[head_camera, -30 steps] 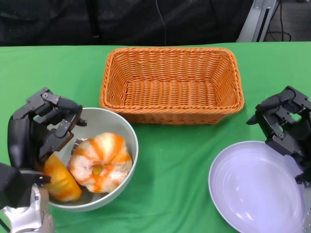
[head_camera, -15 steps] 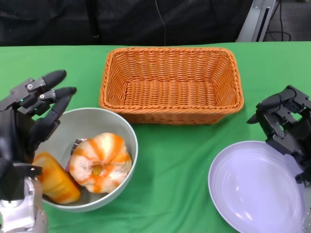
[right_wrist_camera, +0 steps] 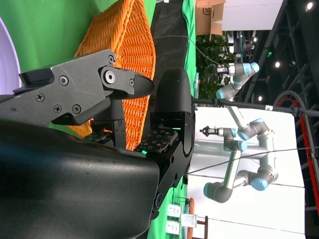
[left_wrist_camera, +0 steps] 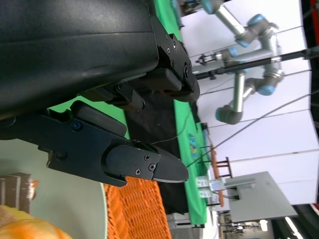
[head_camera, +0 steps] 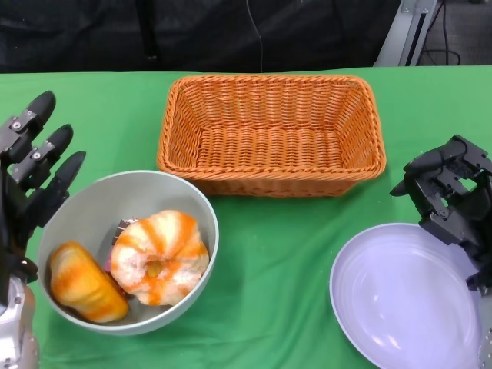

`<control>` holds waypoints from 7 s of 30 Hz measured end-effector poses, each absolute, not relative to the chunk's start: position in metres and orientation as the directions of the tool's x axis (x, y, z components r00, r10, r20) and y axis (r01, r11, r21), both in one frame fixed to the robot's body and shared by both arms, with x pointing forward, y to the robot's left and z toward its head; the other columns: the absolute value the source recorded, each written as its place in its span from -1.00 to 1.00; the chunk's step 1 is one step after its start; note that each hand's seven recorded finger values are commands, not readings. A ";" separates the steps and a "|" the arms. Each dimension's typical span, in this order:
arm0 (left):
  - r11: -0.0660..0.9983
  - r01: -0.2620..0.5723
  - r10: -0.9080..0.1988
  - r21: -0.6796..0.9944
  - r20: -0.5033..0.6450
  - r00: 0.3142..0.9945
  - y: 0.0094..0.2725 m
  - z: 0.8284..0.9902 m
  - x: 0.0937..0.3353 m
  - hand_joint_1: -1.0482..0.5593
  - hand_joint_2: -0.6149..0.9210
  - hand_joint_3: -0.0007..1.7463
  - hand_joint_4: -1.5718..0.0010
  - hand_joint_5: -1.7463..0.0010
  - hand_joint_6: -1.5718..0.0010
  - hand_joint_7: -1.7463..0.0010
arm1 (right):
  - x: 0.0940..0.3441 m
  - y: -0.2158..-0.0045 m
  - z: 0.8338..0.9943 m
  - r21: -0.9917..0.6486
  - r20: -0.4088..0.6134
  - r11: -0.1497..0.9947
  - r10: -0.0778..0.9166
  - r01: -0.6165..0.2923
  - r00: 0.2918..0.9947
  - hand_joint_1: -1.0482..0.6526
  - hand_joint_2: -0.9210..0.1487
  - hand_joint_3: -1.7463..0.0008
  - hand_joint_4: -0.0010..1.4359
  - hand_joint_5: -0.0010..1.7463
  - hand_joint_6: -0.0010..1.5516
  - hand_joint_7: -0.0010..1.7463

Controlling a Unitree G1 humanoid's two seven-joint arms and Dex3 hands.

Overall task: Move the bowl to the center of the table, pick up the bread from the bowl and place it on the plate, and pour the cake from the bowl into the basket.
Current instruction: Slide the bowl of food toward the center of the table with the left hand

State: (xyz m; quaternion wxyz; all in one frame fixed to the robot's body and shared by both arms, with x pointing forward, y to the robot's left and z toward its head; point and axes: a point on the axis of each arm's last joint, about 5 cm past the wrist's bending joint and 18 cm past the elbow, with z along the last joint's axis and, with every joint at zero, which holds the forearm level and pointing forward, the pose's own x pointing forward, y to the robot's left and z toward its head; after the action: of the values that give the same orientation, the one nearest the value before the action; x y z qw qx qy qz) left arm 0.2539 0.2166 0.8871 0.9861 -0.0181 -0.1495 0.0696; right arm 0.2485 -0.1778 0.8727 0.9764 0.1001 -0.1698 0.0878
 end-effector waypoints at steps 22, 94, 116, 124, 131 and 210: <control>0.975 -0.216 0.212 0.045 0.075 0.974 0.227 0.871 0.250 -0.75 1.00 -0.22 0.73 1.00 0.73 0.99 | 0.249 -0.178 0.873 0.161 0.347 0.965 0.142 -0.208 0.927 0.07 -0.78 0.37 0.11 0.68 -0.07 0.32; 0.995 -0.066 0.076 0.072 -0.141 0.987 0.217 0.870 0.241 -0.70 1.00 -0.19 0.65 0.99 0.73 0.99 | 0.248 -0.177 0.873 0.159 0.325 0.964 0.152 -0.212 0.933 0.05 -0.90 0.52 0.11 0.66 -0.03 0.22; 0.999 -0.034 0.034 0.003 -0.143 0.989 0.205 0.876 0.231 -0.69 1.00 -0.20 0.67 0.99 0.74 0.99 | 0.249 -0.177 0.873 0.162 0.322 0.963 0.156 -0.217 0.934 0.07 -0.90 0.51 0.09 0.67 -0.05 0.24; 1.000 -0.024 0.022 -0.013 -0.125 0.992 0.201 0.877 0.229 -0.67 1.00 -0.20 0.68 1.00 0.74 1.00 | 0.248 -0.177 0.873 0.158 0.323 0.964 0.156 -0.216 0.933 0.05 -0.89 0.52 0.09 0.67 -0.04 0.24; 0.999 -0.006 0.001 -0.043 -0.131 0.991 0.192 0.880 0.229 -0.67 1.00 -0.23 0.70 1.00 0.78 1.00 | 0.248 -0.177 0.873 0.155 0.327 0.964 0.155 -0.215 0.932 0.06 -0.89 0.50 0.09 0.67 -0.05 0.24; 0.973 0.199 -0.216 -0.121 -0.152 0.964 0.136 0.888 0.227 -0.69 1.00 -0.28 0.70 0.98 0.74 0.98 | 0.247 -0.175 0.870 0.162 0.311 0.961 0.167 -0.226 0.936 0.06 -0.96 0.55 0.06 0.69 -0.08 0.25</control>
State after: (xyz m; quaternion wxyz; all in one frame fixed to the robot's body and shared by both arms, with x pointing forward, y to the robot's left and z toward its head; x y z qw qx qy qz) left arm 0.2273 0.1358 0.8879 0.9897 -0.0525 0.0824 -0.1048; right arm 0.2467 -0.1752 0.8699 0.9788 0.0981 -0.1489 0.1003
